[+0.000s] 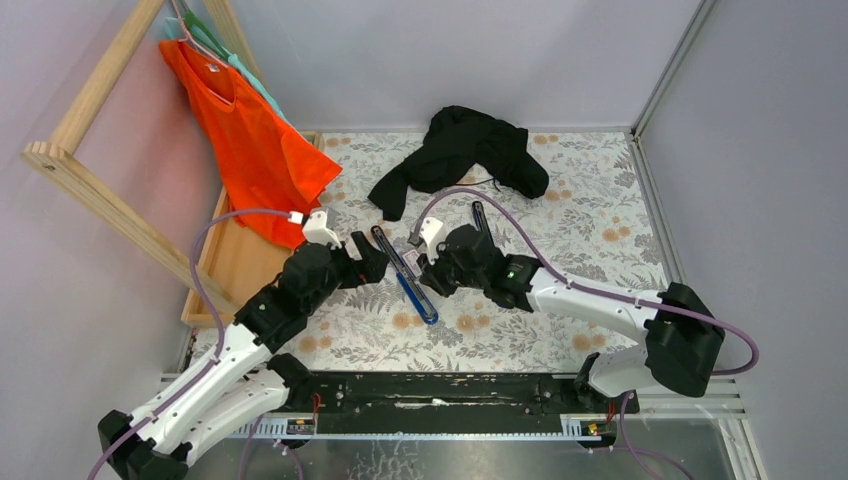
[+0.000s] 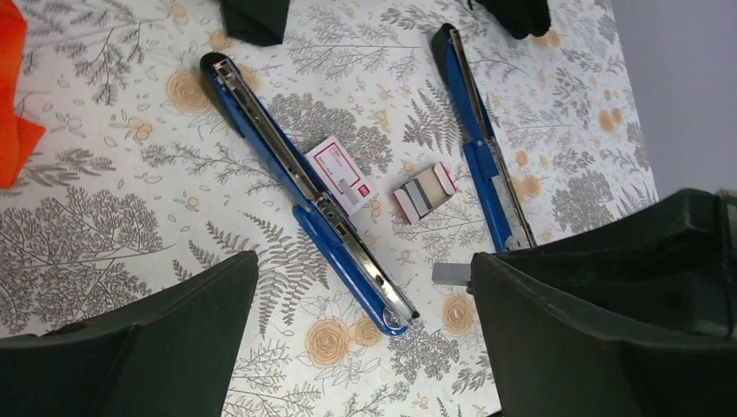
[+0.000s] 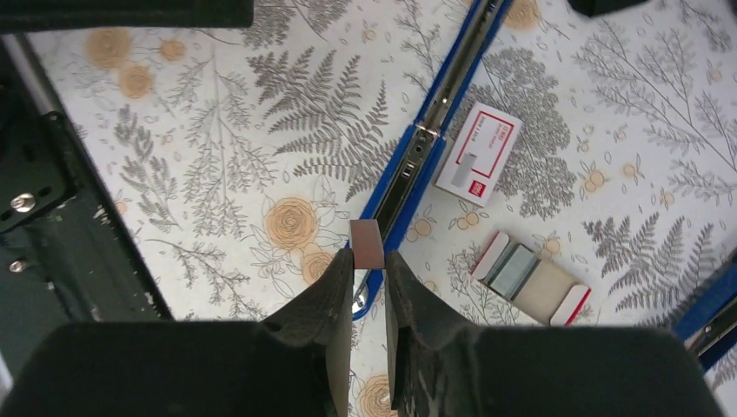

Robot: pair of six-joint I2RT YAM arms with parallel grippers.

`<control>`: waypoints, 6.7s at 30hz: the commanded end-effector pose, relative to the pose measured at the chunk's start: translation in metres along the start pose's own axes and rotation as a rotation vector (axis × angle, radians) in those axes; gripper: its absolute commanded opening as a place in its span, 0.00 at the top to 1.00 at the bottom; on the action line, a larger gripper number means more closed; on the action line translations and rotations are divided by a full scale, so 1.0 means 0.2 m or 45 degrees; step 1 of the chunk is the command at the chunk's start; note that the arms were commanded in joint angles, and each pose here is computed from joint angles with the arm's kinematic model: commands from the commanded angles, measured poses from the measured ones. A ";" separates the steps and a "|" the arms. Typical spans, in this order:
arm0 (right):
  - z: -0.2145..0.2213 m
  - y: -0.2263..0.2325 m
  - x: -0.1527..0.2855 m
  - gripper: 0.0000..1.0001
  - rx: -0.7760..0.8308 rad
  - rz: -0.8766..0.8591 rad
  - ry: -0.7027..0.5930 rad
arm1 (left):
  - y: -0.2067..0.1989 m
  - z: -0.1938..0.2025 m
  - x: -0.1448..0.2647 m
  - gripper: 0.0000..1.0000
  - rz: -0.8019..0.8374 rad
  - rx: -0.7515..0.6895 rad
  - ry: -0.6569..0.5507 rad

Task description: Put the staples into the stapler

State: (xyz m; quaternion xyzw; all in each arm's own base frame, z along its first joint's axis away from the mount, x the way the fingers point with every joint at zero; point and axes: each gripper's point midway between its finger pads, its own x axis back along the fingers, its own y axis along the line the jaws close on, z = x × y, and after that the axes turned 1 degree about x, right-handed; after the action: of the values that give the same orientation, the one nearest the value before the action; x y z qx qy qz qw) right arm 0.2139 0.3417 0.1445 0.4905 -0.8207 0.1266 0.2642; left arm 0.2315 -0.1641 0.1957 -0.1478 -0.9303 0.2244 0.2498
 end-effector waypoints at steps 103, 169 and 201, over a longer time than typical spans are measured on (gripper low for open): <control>0.34 -0.54 -0.14 0.65 -0.343 0.612 0.275 | 0.07 0.35 -0.25 0.01 -0.019 0.211 0.183; 0.39 -0.52 -0.30 0.71 -0.446 0.543 0.363 | 0.04 0.41 -0.30 0.02 -0.001 0.212 0.262; 0.46 -0.57 -0.30 0.72 -0.430 0.636 0.433 | 0.04 0.42 -0.31 0.02 0.003 0.210 0.268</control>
State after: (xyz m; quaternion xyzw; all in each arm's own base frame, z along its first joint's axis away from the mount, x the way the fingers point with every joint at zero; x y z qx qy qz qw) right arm 0.2984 0.2929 0.0208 0.2176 -0.8591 0.1265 0.4457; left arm 0.2274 -0.1985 0.0800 -0.1251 -0.8721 0.2687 0.3893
